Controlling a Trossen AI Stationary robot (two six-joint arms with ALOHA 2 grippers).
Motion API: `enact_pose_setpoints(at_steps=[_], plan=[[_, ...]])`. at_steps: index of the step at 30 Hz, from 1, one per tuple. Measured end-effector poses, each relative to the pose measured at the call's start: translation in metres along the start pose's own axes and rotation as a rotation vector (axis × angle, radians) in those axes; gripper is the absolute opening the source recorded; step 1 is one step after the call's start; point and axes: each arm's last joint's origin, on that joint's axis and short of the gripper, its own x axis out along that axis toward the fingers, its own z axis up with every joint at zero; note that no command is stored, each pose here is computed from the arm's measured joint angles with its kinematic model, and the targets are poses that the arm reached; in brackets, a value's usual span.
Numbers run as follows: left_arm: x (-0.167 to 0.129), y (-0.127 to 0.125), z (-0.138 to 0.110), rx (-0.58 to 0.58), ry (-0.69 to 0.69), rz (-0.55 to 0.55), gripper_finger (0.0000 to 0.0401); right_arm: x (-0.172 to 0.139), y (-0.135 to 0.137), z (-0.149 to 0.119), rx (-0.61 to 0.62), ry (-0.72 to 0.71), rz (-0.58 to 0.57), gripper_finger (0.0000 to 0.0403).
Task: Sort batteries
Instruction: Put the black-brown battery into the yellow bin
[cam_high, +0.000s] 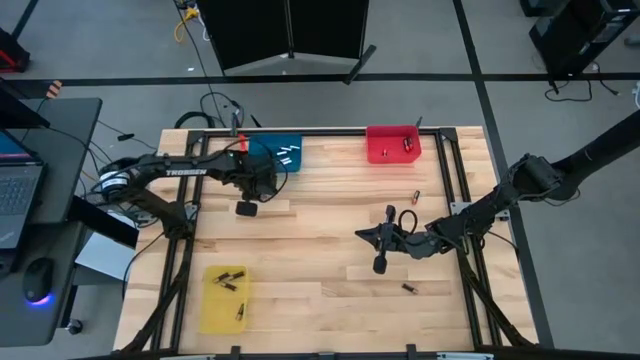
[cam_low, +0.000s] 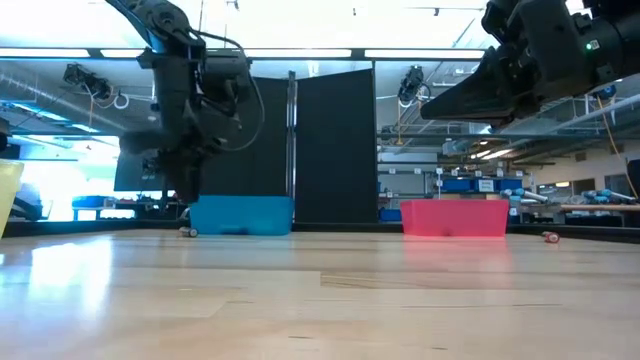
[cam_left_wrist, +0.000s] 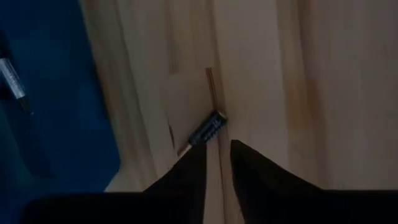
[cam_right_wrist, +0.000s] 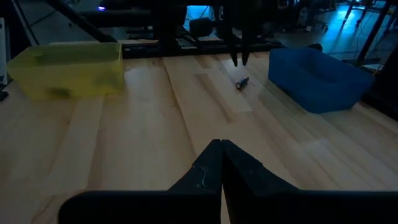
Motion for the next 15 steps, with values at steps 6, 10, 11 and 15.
enact_pose_setpoints(at_steps=[6,10,11,15], plan=[[0.014,0.001,0.004,0.027,0.027,-0.011,0.0143,0.0,0.0,0.0,0.0,0.001,0.002,0.0013],[0.024,0.001,0.005,0.084,0.079,-0.004,0.0174,0.0,0.0,0.0,-0.001,0.001,0.003,0.0013],[0.026,0.002,0.005,0.091,0.09,0.006,0.0179,0.0,0.0,0.0,-0.001,0.001,0.003,0.0013],[0.033,0.004,0.007,0.135,0.114,0.031,0.0188,0.0,0.0,0.0,-0.002,0.001,0.003,0.0013]])
